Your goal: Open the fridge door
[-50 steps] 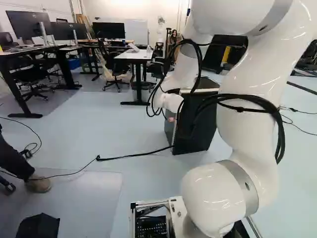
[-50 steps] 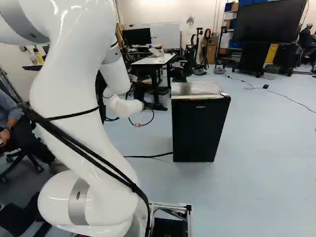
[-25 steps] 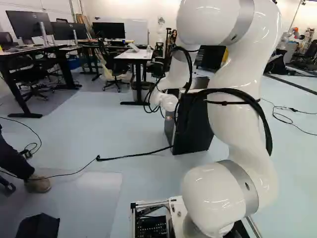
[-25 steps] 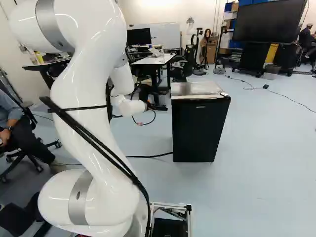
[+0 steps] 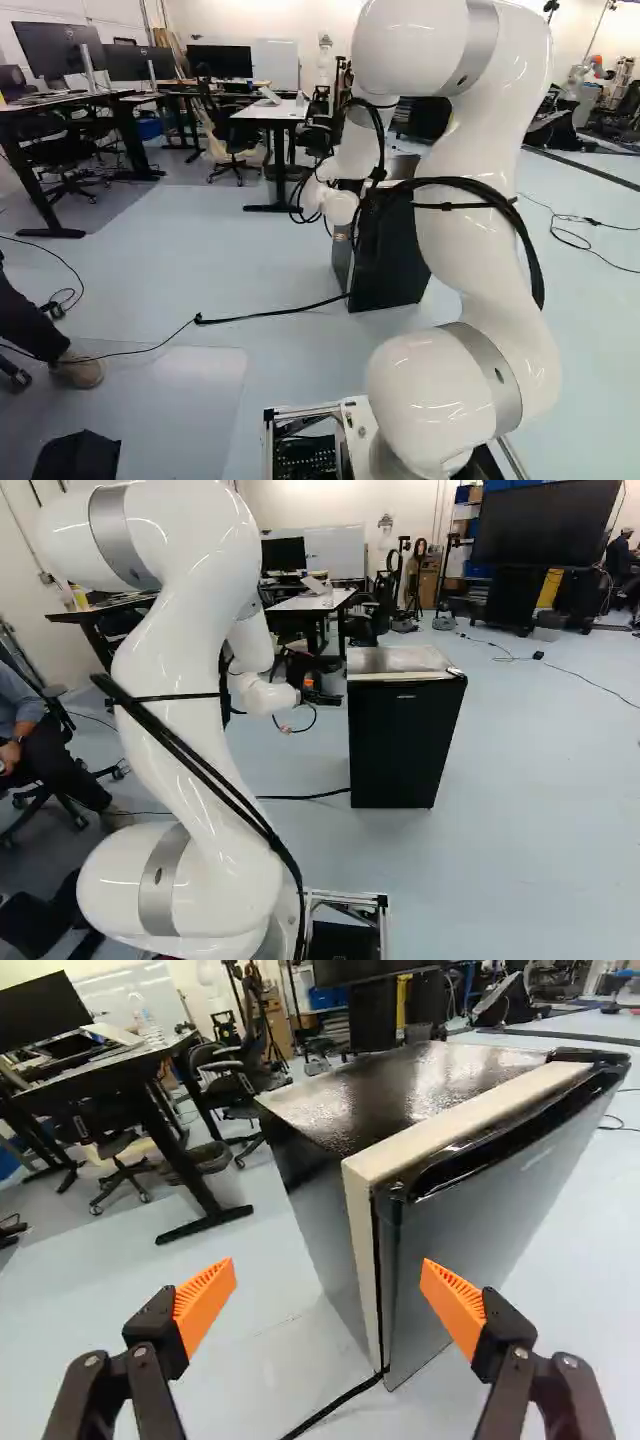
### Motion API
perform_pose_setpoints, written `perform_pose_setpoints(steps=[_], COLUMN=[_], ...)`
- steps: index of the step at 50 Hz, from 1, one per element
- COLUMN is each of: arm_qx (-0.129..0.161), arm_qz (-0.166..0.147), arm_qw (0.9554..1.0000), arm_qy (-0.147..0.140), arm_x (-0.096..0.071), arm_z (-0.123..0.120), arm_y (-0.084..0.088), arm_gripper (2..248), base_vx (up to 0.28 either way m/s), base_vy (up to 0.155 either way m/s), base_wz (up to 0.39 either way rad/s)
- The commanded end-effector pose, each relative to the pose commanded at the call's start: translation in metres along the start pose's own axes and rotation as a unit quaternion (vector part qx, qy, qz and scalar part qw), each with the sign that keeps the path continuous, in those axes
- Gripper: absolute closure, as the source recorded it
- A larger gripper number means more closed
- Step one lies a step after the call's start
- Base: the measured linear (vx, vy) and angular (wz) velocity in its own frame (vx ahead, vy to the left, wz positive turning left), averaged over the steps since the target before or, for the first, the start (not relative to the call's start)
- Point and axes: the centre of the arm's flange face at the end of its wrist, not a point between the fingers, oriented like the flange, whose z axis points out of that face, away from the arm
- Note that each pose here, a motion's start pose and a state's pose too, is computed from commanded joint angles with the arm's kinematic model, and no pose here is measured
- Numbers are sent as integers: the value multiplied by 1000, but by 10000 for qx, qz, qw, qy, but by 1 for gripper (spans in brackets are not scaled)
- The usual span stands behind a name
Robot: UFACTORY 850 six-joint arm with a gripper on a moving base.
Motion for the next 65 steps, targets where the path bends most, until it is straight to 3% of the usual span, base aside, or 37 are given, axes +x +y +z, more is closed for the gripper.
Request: perform_pose_setpoints(steps=[34,65], arm_qx=[-905,-1460], arm_qz=[289,527], arm_qw=[9949,9838], arm_qy=[354,895], arm_x=[-26,-23], arm_z=[16,13], arm_y=[19,17], arm_gripper=[3,3], base_vx=[0,0], base_vy=[0,0], base_wz=[0,0])
